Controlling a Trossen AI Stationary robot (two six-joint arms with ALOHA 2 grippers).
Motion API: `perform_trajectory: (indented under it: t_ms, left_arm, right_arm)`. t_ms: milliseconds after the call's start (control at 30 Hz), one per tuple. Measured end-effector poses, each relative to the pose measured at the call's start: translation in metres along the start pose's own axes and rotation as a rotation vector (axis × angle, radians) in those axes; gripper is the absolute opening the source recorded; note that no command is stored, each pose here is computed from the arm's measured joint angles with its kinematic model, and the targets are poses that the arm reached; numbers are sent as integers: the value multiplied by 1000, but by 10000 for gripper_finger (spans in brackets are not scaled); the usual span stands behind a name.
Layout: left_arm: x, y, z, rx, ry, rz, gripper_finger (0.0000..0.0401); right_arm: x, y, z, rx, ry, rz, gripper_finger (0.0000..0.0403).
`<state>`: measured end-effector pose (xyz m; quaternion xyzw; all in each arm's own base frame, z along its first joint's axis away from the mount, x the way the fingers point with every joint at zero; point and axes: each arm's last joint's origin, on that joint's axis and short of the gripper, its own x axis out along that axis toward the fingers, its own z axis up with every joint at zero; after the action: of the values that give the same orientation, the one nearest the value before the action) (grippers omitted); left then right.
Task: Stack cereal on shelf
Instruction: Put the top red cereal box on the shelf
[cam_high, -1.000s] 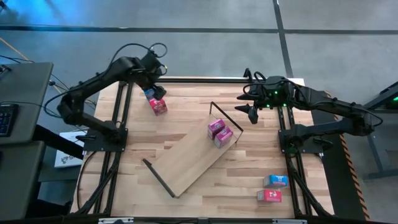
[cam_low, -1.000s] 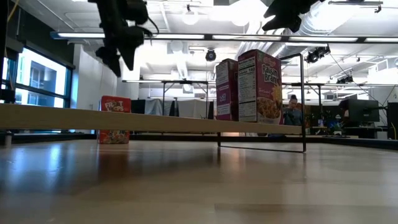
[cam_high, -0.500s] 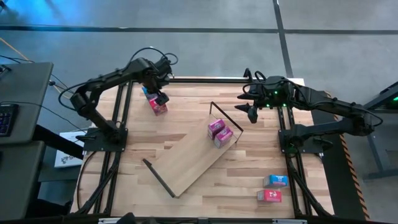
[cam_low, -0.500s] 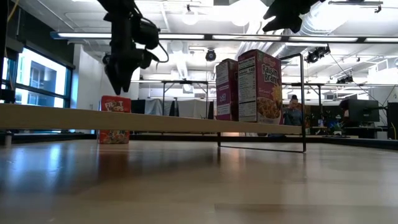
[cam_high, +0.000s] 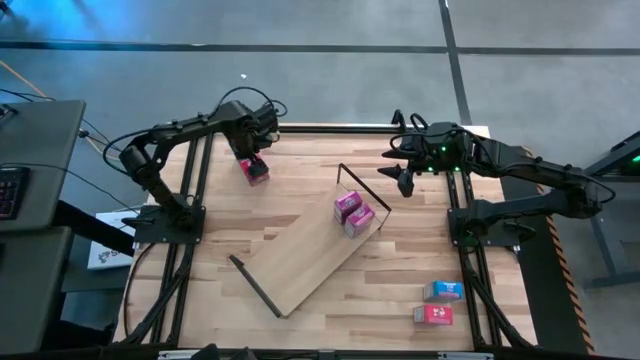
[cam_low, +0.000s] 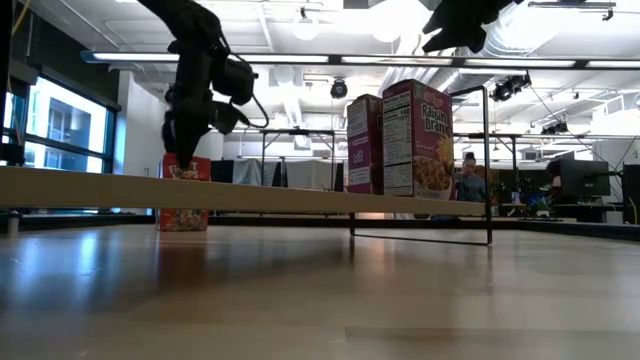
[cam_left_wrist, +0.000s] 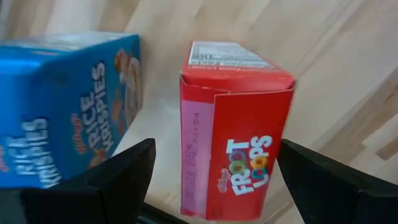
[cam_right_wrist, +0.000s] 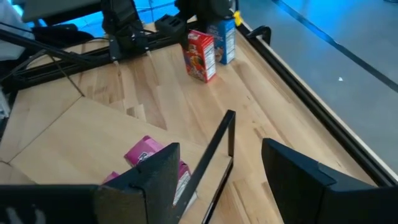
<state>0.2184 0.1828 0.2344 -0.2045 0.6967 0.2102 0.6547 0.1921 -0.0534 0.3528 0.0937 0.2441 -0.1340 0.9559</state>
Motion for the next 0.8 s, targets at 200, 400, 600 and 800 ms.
perform_trajectory:
  t_ms: [200, 400, 600, 800]
  left_arm:
    - [18, 0, 0, -41, -19, 1, 326]
    - [22, -1, 0, -44, -29, 1, 315]
    - [29, -2, -3, -17, -9, 2, 255]
    - [30, -1, -1, -25, -35, 4, 208]
  right_arm:
    - [0, 0, 0, 6, -3, 0, 217]
    - [0, 0, 0, 7, -3, 0, 217]
    - [0, 0, 0, 8, -3, 0, 217]
    - [0, 0, 0, 8, -3, 0, 217]
